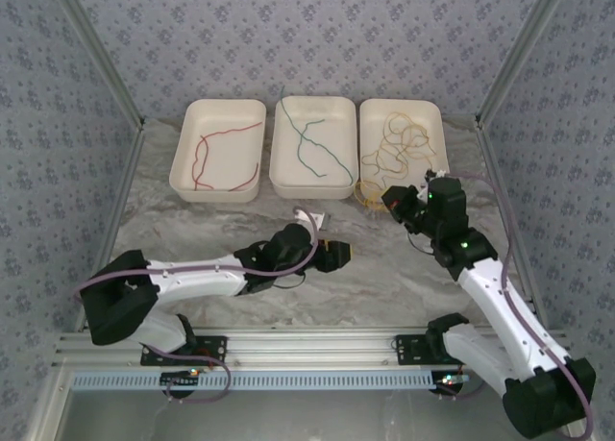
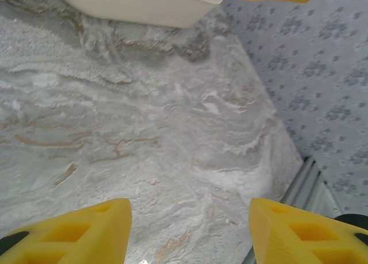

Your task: Untangle the cables

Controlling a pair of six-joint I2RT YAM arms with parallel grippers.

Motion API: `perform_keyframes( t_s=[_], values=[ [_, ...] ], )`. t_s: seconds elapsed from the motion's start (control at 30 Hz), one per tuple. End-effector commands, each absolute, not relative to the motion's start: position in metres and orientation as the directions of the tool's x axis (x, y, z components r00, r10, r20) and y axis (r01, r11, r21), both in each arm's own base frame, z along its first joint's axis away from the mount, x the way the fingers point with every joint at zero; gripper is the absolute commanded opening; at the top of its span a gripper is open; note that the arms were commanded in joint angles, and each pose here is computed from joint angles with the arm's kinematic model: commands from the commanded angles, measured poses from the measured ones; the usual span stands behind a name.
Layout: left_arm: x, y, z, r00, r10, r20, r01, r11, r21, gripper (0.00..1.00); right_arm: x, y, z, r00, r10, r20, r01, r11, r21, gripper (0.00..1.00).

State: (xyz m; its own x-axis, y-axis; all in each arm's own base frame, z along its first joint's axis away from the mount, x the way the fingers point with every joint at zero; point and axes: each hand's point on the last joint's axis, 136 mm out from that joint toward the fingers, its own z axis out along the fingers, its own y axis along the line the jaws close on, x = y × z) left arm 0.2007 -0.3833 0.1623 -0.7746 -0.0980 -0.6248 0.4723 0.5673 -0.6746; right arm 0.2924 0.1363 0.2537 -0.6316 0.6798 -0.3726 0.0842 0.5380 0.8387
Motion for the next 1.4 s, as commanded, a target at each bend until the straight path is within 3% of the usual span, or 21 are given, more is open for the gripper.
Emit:
perform_keyframes(
  t_s=[0.0, 0.13, 0.57, 0.73, 0.87, 1.23, 1.37],
  values=[
    [0.206, -0.376, 0.178, -0.759, -0.157, -0.632, 0.490, 0.502, -0.713, 0.61, 0.276, 0.144, 0.252, -0.710, 0.557, -0.430, 0.005, 0.615, 0.788, 0.00],
    [0.207, -0.376, 0.205, -0.732, -0.227, -0.642, 0.517, 0.427, -0.741, 0.63, 0.274, 0.153, 0.273, -0.725, 0.529, -0.442, -0.063, 0.588, 0.806, 0.00],
    [0.223, -0.367, 0.222, -0.635, -0.237, -0.735, 0.627, 0.396, -0.670, 0.71, 0.274, 0.174, 0.278, -0.800, 0.531, -0.280, -0.003, 0.462, 0.887, 0.00],
    [0.239, -0.361, 0.215, -0.684, -0.306, -0.662, 0.573, 0.336, -0.747, 0.72, 0.272, 0.177, 0.280, -0.807, 0.529, -0.263, -0.001, 0.444, 0.896, 0.00],
    [0.245, -0.379, 0.197, -0.758, -0.275, -0.591, 0.503, 0.329, -0.799, 0.66, 0.271, 0.177, 0.283, -0.806, 0.534, -0.255, 0.000, 0.431, 0.902, 0.00],
    [0.263, -0.397, 0.191, -0.832, -0.421, -0.361, 0.358, 0.089, -0.929, 0.66, 0.270, 0.180, 0.282, -0.814, 0.529, -0.240, -0.003, 0.410, 0.912, 0.00],
    [0.264, -0.407, 0.193, -0.842, -0.420, -0.338, 0.354, 0.042, -0.934, 0.59, 0.269, 0.180, 0.280, -0.813, 0.533, -0.236, -0.001, 0.404, 0.915, 0.00]
  ],
)
